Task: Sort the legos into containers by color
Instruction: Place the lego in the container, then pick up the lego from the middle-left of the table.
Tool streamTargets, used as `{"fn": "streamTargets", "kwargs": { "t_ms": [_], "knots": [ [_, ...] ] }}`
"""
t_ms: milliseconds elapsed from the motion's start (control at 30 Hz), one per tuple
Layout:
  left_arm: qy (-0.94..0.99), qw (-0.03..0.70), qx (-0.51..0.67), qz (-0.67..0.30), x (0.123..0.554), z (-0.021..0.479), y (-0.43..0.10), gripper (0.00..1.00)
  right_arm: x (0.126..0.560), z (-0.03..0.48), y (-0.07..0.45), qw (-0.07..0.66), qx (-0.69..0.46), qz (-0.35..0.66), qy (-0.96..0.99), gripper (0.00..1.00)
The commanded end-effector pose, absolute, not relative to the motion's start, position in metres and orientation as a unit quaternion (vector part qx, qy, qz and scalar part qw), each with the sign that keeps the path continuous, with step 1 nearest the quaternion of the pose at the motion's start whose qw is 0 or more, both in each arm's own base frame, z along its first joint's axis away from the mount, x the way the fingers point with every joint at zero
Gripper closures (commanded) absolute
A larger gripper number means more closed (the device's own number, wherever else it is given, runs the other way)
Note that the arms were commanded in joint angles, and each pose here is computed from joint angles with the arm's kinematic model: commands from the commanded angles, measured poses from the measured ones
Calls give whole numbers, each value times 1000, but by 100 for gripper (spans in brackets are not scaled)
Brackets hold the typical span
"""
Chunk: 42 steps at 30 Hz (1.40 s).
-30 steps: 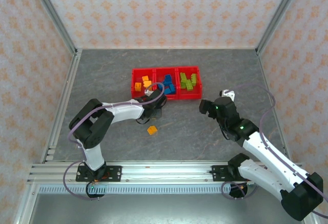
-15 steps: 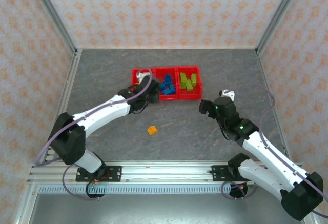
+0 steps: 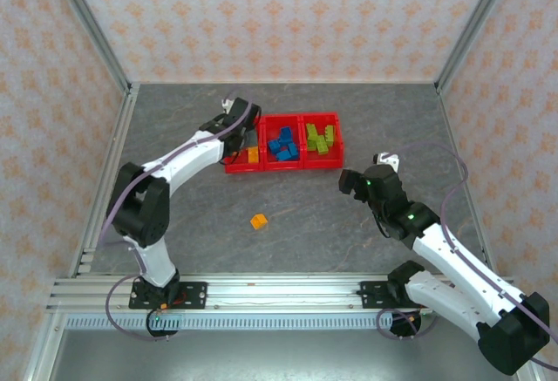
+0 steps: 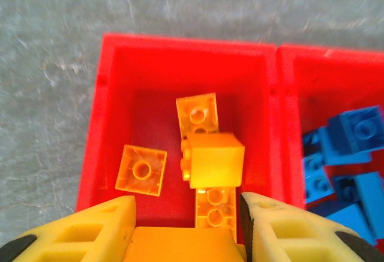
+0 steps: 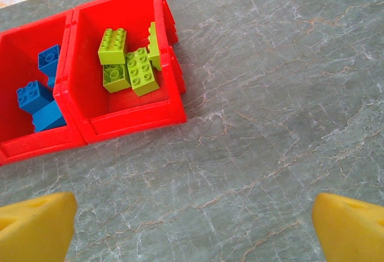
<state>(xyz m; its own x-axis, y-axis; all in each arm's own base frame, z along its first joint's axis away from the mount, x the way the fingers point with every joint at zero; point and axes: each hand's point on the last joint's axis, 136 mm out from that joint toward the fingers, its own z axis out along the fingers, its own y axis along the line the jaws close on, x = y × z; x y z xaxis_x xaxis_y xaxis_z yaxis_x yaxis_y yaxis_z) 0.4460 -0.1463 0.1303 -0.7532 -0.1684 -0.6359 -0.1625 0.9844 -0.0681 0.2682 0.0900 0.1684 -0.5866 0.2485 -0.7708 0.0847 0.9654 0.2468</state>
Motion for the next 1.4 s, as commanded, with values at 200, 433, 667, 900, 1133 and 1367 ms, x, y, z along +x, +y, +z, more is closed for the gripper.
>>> {"fn": "streamTargets", "kwargs": {
  "t_ms": [200,433,667,900,1133,1367],
  "knots": [
    [943,324,-75,24,452,105,-141,60,268,162,90,436,89,82,892,0],
    [942,324,-81,24,454,98,-139,51,268,160,91,432,88,80,894,0],
    [935,341,-92,12,446,115,-135,28,269,159,92,431,87,82,894,0],
    [921,379,-83,-41,424,167,-144,2,269,158,92,429,85,81,895,0],
    [929,358,-76,-60,361,161,-153,1,269,158,93,428,84,82,896,0],
    [942,302,-92,-112,283,110,-179,1,268,155,96,422,79,86,899,0]
  ]
}}
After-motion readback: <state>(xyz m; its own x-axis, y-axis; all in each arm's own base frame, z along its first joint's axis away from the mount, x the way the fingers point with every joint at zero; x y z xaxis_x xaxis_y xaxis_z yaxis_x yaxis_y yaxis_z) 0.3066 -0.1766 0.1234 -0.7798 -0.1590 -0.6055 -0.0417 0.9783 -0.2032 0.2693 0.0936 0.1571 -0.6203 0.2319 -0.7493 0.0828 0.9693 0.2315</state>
